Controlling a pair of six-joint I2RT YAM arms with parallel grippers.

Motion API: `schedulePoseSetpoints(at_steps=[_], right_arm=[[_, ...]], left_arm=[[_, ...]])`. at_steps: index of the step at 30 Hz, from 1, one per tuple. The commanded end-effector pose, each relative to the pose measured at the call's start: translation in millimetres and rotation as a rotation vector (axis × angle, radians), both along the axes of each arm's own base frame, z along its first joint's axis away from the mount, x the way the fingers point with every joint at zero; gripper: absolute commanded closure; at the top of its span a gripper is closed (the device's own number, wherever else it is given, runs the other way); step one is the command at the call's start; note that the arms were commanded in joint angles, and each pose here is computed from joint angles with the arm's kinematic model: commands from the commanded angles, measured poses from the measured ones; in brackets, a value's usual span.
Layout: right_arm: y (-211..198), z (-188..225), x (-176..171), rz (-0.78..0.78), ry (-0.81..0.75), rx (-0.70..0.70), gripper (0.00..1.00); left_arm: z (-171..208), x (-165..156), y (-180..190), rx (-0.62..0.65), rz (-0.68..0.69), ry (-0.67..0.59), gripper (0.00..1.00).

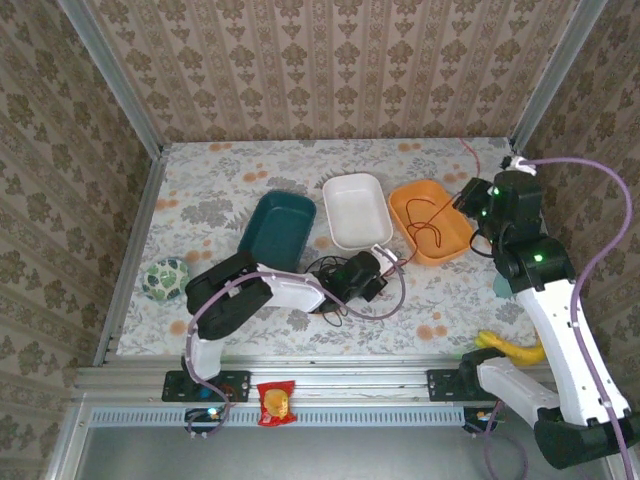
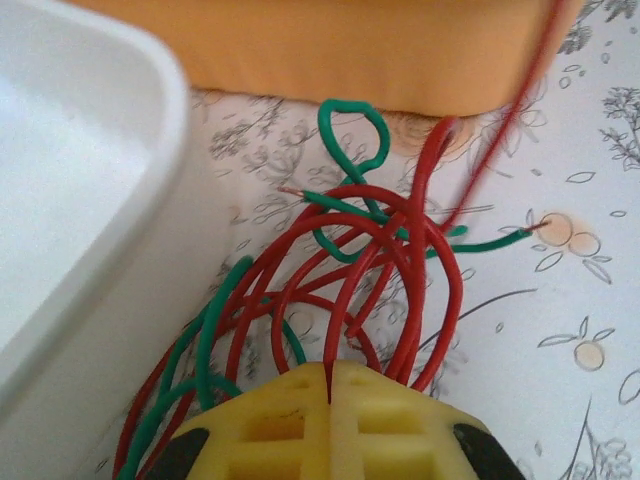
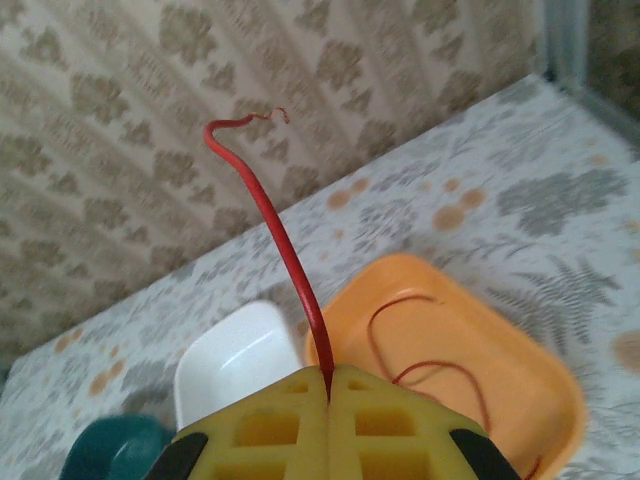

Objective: Untangle the cables

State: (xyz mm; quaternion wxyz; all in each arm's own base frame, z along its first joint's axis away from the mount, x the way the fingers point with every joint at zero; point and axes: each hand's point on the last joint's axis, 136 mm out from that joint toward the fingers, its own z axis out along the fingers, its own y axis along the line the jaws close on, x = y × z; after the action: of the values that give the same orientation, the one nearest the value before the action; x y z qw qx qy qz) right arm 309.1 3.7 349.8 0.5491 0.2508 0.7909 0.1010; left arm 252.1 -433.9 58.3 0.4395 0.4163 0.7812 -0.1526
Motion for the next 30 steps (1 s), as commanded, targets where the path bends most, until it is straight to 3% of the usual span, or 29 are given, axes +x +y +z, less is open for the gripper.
schedulePoseSetpoints(at_steps=[1,7,18,30], right_arm=[[-36.0,20.5,-18.4,-0.17,-0.036,-0.087,1.0],[-50.5,48.3,-26.3,-0.213,-0.125,-0.121,1.0],[-34.1,98.5,1.1,-0.112,-0.295,-0.067,1.0],[-34.0,157.3,31.5,-0.118,-0.436,-0.143,1.0]], left_arm=[[18.8,7.1,12.0,-0.05,0.066,-0.009,1.0],[9.5,5.1,28.9,-0.037,0.114,0.013,1.0],[0.6,-0.1,35.5,-0.024,0.157,0.041,1.0],[0.7,-0.5,35.2,-0.015,0.16,0.031,1.0]])
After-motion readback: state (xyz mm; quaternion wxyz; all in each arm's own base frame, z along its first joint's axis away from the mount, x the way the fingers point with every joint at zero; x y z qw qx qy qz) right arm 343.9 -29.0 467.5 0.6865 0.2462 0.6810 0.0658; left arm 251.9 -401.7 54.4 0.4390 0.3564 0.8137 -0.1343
